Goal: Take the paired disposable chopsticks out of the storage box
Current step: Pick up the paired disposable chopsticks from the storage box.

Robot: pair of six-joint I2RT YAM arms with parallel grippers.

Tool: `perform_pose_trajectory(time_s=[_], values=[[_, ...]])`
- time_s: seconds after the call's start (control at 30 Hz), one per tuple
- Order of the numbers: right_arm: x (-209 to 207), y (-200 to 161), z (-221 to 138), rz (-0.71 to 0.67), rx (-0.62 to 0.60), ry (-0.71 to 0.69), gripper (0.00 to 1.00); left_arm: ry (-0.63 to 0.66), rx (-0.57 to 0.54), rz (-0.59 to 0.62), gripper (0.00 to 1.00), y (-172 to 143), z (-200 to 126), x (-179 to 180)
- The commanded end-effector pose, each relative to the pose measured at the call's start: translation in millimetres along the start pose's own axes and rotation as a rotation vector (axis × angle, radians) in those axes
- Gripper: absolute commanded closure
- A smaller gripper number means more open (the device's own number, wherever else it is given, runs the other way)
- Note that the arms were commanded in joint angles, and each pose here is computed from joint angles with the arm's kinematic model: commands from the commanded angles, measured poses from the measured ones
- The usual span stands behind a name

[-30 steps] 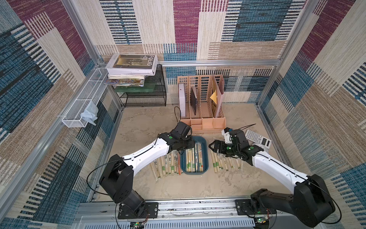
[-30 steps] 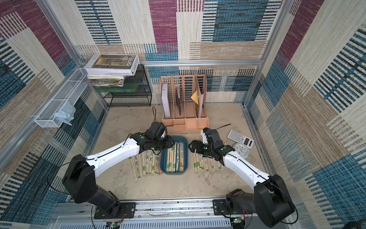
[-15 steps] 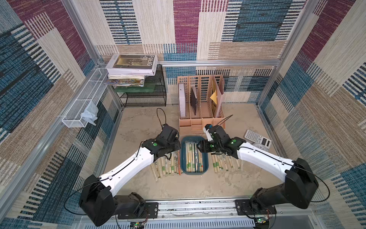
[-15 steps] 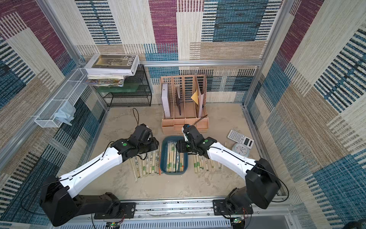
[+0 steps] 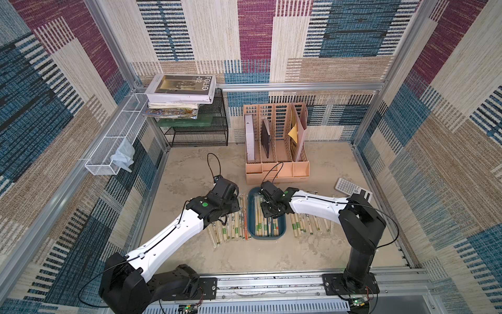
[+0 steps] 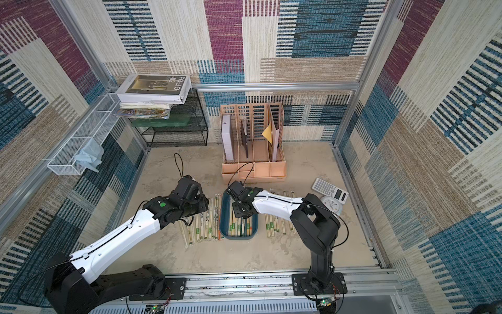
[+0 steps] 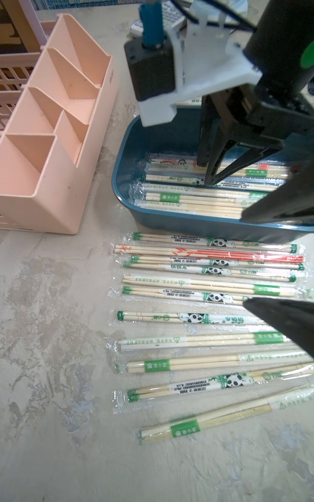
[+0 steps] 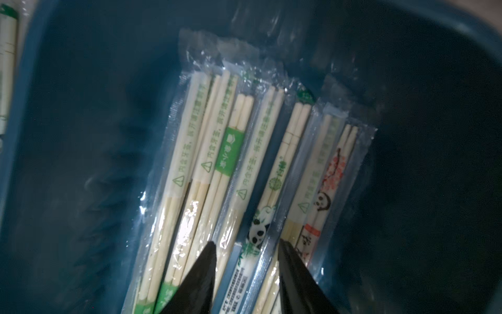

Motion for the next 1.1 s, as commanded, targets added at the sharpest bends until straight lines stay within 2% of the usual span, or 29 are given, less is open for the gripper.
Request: perform_pose_trajectory(time_s=[0.0,0.5,0.9,1.07], values=[[-1.6,-1.4,2.5,0.006,0.005,-0.032,0.6,0.007,-0.002,0.01,0.53,-1.1,0.0,1.9],[-0.2,-7.7,19.5,-0.004,0.047,-0.049,0.67,-0.012,0.001,0.008,0.53,-1.9,4.2,0.1],[3.2,1.3,-5.7,-0.003,-0.014,-0.061,0.67,-0.017,0.012,0.011,0.53,-2.3,7.6,-1.2],[4.0,0.3,-0.2,-0.01,-0.003,-0.067,0.67,-0.021,0.013,0.009,0.53,-1.9,8.5,-2.1]])
Point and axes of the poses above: each gripper's point midway between its finger pads, its own z axis out along the fingers, its own x axis along the line the jaws close on, y = z × x, the point moved 10 cm from there along -z, back along the fingers, and after that the axes turned 1 degree about z, right-handed, at the moved point
